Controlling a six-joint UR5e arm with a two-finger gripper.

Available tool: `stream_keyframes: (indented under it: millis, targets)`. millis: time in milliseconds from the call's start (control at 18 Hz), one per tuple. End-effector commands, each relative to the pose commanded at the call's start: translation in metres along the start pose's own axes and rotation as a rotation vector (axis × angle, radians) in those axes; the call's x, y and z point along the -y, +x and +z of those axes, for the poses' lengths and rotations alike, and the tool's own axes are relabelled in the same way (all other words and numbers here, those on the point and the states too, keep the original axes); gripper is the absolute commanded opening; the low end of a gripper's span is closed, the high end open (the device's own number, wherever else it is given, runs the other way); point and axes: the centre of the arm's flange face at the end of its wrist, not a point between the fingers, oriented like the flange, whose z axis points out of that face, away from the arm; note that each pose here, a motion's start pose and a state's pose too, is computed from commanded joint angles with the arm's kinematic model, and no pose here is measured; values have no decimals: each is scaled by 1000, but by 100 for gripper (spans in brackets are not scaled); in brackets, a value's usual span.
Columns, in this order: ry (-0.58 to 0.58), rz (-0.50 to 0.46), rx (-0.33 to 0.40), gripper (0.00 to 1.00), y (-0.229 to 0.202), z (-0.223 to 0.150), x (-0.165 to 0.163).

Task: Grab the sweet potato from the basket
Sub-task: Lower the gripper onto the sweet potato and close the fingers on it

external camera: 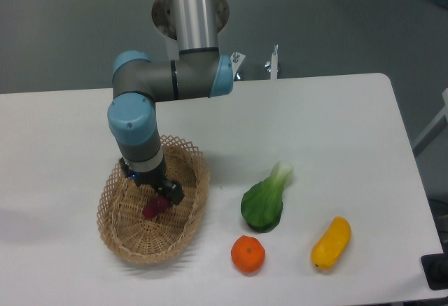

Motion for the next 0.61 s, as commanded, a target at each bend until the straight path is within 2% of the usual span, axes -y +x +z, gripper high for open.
stream_keyframes:
  millis: [167,222,333,556,611]
  targets:
    - [-9,0,3,100,-1,4,0]
    - [-7,5,6,97,-1,4,0]
    - [-1,9,10,67,-1,2,0]
    - [-1,43,12,31,-1,0,0]
    - [2,44,14,25,-1,-2,0]
